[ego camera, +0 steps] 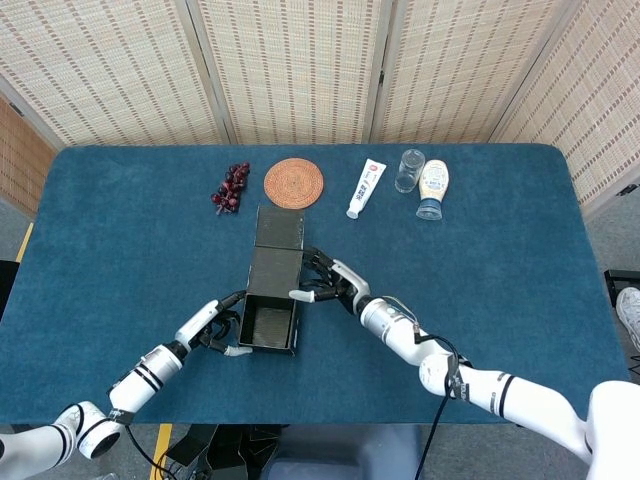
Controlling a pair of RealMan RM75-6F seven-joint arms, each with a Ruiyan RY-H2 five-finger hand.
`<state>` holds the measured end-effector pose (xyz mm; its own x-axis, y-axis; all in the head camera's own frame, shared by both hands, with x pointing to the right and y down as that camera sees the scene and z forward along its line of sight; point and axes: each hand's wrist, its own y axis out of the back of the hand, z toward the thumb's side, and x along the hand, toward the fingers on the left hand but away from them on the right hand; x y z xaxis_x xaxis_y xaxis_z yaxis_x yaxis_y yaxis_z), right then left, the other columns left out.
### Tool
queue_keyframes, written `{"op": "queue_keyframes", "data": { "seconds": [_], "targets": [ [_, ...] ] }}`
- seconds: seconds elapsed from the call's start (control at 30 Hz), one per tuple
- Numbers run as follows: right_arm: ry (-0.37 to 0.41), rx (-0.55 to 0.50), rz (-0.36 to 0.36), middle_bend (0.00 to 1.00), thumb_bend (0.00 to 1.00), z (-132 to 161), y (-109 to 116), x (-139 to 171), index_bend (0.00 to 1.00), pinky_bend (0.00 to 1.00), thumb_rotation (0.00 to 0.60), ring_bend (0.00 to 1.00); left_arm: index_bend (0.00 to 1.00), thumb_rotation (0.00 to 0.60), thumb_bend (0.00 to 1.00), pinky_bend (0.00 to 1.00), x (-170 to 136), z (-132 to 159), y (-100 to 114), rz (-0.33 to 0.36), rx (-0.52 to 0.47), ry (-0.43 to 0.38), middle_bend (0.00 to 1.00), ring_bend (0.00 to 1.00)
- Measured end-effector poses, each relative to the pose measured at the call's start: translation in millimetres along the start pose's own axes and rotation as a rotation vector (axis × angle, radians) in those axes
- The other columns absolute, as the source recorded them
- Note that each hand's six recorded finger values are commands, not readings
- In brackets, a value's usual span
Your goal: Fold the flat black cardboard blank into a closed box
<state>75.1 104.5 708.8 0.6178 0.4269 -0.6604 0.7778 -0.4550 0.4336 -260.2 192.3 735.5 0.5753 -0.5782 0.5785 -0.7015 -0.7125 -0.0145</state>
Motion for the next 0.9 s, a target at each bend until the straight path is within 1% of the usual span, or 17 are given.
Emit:
{"op": "queue_keyframes", "data": {
  "seconds": [0.2,0.43,0.53,0.67,0.77,0.9],
  "targets": [
    [0.055,0.02,0.035,0.0,0.0,11.3,-12.7,-6.1,0.0,0.14,0.6,0.0,0.19,0.6,0.17,0.87,1.0,-2.6,0.8,0.002,-0.028,0.017,0.19,0.59],
    [0.113,0.096,0.087,0.0,0.0,23.0,-25.0,4.3,0.0,0.11,0.6,0.0,0.19,0.6,0.17,0.87,2.3,-1.5,6.2,-0.001,-0.089,0.029,0.19,0.59],
    [0.132,0.158,0.118,0.0,0.0,28.5,-31.1,13.2,0.0,0.11,0.6,0.0,0.19,0.6,0.17,0.87,2.6,1.0,9.0,-0.006,-0.112,0.029,0.19,0.59],
    [0.141,0.249,0.154,0.0,0.0,35.5,-36.6,23.5,0.0,0.1,0.6,0.0,0.18,0.6,0.17,0.87,3.9,3.3,9.7,-0.016,-0.108,0.029,0.19,0.59],
    [0.137,0.317,0.187,0.0,0.0,37.6,-43.3,30.0,0.0,0.1,0.6,0.0,0.18,0.6,0.17,0.87,5.5,6.0,9.4,-0.024,-0.118,0.028,0.19,0.59],
    [0.119,0.406,0.231,0.0,0.0,33.2,-52.0,36.7,0.0,0.09,0.6,0.0,0.17,0.6,0.17,0.87,5.2,7.5,10.3,-0.029,-0.118,0.03,0.19,0.59]
  ]
}}
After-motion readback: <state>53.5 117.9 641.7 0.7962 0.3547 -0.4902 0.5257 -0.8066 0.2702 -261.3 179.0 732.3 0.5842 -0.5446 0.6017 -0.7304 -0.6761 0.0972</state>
